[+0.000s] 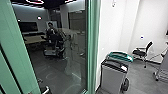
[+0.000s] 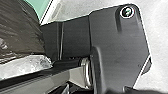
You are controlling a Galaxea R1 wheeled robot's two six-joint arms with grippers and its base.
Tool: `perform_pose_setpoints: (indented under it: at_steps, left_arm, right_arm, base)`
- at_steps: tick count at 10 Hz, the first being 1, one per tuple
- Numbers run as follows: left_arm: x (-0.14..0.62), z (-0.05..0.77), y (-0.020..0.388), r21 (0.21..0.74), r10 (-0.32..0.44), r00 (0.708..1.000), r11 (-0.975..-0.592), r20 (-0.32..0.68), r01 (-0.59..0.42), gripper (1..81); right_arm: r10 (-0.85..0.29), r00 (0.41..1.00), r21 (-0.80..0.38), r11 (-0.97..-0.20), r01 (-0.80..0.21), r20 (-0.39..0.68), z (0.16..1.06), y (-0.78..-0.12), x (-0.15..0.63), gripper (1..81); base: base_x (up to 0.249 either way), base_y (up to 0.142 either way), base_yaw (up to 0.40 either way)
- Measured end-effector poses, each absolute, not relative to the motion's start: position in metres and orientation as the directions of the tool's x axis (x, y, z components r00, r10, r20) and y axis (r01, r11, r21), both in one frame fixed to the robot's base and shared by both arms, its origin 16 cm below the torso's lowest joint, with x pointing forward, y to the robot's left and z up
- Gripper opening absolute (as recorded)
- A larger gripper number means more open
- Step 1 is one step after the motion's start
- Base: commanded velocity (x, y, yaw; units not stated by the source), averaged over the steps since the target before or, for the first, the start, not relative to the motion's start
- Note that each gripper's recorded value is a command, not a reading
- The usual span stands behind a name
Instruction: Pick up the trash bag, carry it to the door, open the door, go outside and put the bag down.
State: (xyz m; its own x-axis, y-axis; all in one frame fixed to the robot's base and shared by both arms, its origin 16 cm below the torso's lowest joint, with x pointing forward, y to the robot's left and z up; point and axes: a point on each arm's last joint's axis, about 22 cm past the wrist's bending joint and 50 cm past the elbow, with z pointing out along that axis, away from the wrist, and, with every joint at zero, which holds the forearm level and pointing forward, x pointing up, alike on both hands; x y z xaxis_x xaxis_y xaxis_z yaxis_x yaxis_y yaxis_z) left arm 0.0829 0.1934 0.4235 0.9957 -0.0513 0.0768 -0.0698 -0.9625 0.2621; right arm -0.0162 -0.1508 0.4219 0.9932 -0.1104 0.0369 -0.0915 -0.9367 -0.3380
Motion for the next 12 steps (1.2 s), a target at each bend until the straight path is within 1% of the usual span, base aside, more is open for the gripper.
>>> perform_pose_setpoints:
  at_steps: [2, 5, 6, 12]
  left_arm:
    - [0.0829, 0.4235, 0.1934, 0.262, -0.051, 0.996, -0.963, 0.077, -0.07, 1.0]
    - [0.0829, 0.4235, 0.1934, 0.262, -0.051, 0.996, -0.963, 0.077, -0.07, 1.0]
    - [0.0829, 0.4235, 0.1938, 0.262, -0.051, 0.996, -0.963, 0.077, -0.07, 1.0]
    - [0.0829, 0.4235, 0.1934, 0.262, -0.051, 0.996, -0.963, 0.077, -0.07, 1.0]
  right_arm:
    - [-0.11, 0.993, -0.338, -0.937, -0.092, 0.037, 0.4219, -0.1508, -0.0162, 81.1]
    - [-0.111, 0.993, -0.338, -0.937, -0.092, 0.037, 0.4219, -0.1508, -0.0162, 81.1]
    - [-0.111, 0.993, -0.338, -0.937, -0.092, 0.037, 0.4219, -0.1508, -0.0162, 81.1]
    - [-0.111, 0.993, -0.338, -0.937, -0.092, 0.037, 0.4219, -0.1508, -0.0161, 81.1]
  base:
    - [0.0, 0.0, 0.156]
    - [0.0, 0.0, 0.297]
    - [0.0, 0.086, 0.0]
    - [0.0, 0.0, 0.0]
